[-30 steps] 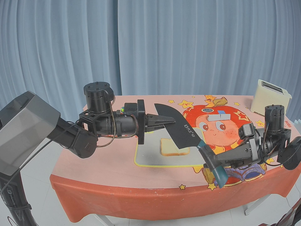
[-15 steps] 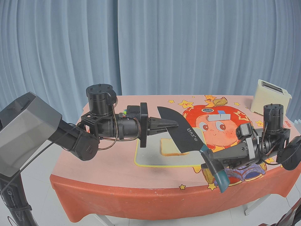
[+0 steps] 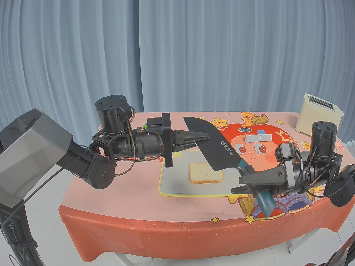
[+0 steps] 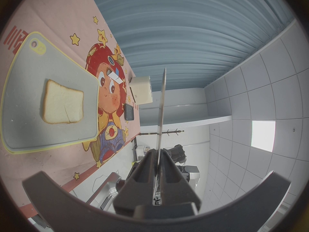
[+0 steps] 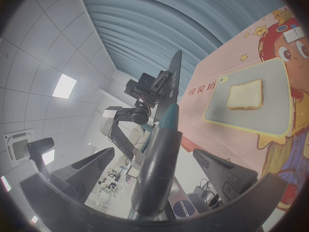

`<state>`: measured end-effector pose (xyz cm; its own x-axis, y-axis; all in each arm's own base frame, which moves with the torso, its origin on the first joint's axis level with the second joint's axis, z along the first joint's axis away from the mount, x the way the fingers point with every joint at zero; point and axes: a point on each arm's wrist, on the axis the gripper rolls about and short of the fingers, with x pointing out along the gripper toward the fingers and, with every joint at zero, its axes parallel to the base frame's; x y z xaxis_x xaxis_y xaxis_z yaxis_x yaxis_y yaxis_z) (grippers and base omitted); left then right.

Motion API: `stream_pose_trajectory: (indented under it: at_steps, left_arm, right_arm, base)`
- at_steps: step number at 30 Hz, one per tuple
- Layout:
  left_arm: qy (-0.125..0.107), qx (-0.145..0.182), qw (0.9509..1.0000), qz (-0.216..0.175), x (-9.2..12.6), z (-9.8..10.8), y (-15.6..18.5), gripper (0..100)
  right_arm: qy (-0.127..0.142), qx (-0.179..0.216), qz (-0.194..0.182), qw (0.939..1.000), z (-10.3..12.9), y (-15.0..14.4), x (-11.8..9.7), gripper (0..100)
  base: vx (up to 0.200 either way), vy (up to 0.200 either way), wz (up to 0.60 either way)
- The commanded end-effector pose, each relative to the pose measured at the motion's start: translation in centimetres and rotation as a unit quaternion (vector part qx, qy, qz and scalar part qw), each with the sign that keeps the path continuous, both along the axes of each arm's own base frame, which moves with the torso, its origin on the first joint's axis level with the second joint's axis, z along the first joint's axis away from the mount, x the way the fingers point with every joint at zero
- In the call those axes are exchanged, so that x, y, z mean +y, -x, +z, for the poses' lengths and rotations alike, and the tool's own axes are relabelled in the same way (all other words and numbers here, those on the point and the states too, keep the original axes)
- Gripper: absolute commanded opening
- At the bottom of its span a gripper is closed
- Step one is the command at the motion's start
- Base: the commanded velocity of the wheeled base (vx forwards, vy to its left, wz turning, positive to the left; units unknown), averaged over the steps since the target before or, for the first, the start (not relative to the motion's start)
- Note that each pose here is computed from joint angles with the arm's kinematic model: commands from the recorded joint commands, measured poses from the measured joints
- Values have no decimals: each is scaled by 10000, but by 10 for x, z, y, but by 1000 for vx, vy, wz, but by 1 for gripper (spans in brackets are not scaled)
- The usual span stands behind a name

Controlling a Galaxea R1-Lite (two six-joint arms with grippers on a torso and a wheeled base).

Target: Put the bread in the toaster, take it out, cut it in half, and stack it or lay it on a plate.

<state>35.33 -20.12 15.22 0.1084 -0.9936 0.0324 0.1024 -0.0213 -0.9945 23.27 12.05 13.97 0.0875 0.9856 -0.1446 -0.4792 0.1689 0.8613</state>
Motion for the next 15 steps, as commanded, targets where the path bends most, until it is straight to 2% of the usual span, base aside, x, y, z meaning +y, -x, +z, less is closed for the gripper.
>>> stream_pose_trajectory:
  at_steps: [1, 6, 7, 15]
  left_arm:
    - [-18, 58, 10000, -27, 0, -4, 1, 0]
    - [-15, 51, 10000, -27, 0, -3, 0, 0]
    - [-15, 51, 10000, -27, 0, -3, 0, 0]
    - [-18, 58, 10000, -27, 0, -4, 1, 0]
  right_arm:
    - [-82, 181, 5, 9998, -6, 4, 2, 100]
    - [-243, 228, -25, 9994, -6, 4, 1, 100]
    - [-250, 236, -35, 9994, -7, 4, 1, 0]
    - [-276, 301, -31, 9992, -8, 3, 2, 0]
  base:
    - [0, 0, 0]
    - [0, 0, 0]
    - [0, 0, 0]
    - [0, 0, 0]
